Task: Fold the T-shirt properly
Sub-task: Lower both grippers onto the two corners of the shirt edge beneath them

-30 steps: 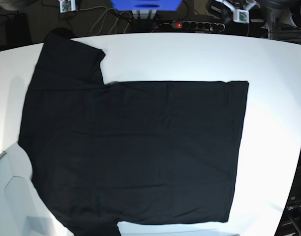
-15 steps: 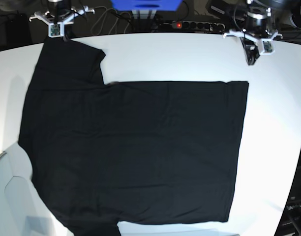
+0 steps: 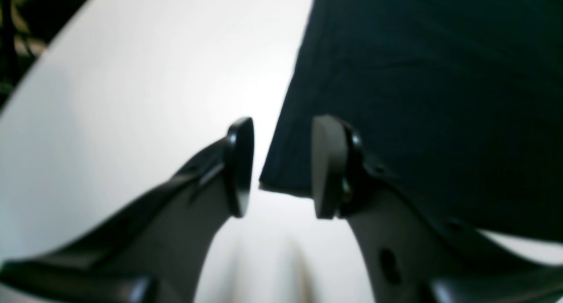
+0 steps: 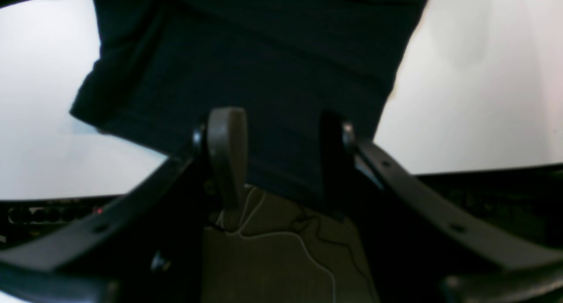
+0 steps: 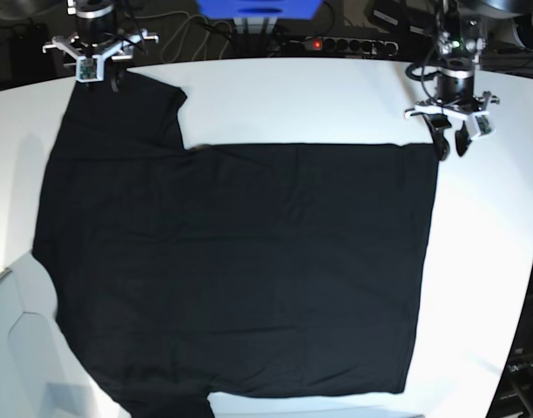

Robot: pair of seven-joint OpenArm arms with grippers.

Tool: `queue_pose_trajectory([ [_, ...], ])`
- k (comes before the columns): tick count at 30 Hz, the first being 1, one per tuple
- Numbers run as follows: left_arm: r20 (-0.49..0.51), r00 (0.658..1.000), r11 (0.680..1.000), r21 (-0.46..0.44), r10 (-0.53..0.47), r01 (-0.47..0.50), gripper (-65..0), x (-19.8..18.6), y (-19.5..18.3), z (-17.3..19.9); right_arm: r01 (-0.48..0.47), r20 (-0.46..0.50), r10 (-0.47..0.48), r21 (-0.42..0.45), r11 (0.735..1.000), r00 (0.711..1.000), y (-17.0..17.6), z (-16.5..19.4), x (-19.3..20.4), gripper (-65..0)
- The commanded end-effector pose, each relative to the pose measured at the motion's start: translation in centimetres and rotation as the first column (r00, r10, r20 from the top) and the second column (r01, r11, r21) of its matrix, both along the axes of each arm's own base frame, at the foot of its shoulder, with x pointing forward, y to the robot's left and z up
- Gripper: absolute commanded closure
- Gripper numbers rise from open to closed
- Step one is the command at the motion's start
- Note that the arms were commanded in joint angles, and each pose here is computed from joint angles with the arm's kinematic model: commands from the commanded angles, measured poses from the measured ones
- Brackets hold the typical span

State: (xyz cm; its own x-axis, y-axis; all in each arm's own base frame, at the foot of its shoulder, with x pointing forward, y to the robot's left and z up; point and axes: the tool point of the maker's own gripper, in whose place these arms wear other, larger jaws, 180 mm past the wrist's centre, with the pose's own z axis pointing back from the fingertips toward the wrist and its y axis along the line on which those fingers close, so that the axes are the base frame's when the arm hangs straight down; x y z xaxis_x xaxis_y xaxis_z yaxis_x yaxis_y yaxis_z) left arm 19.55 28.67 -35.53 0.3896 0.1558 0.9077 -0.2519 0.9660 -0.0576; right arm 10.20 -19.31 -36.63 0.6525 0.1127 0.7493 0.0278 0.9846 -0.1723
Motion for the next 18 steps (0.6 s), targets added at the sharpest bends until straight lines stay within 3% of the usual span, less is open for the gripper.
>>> queue_pose_trajectory([
  [1,0.030,0.999,1.000,-0.007,0.015,-0.015,-26.1,0.3,0.6,0.6,-0.029,0.027,0.029,-0.005,1.000,0.999,-0.1,0.7,0.3,-28.0],
  [4,0.036,0.998,0.996,-0.072,0.060,-0.058,-33.7,0.8,1.2,-0.2,-0.075,0.013,0.075,0.015,0.997,0.997,0.2,0.6,0.1,-28.0],
  [7,0.038,0.997,0.995,-0.080,0.068,-0.065,-45.1,1.4,1.4,-0.6,-0.043,0.038,0.043,0.004,0.999,0.998,-0.6,1.0,0.8,-28.0],
  [9,0.040,0.996,0.994,-0.083,0.074,-0.070,-48.8,1.7,1.5,-0.8,-0.032,0.042,0.033,-0.006,0.999,0.999,-1.1,1.1,0.9,-28.0],
  [15,0.030,0.995,0.992,-0.090,0.097,-0.094,-48.9,2.5,2.2,-1.8,-0.028,0.041,0.028,-0.009,1.000,0.999,-1.3,1.0,1.0,-28.0],
  [18,-0.035,0.995,0.989,-0.111,0.096,-0.100,-49.0,2.6,2.2,-3.3,-0.024,0.014,0.024,-0.007,1.000,1.000,-1.3,0.6,1.0,-28.0],
])
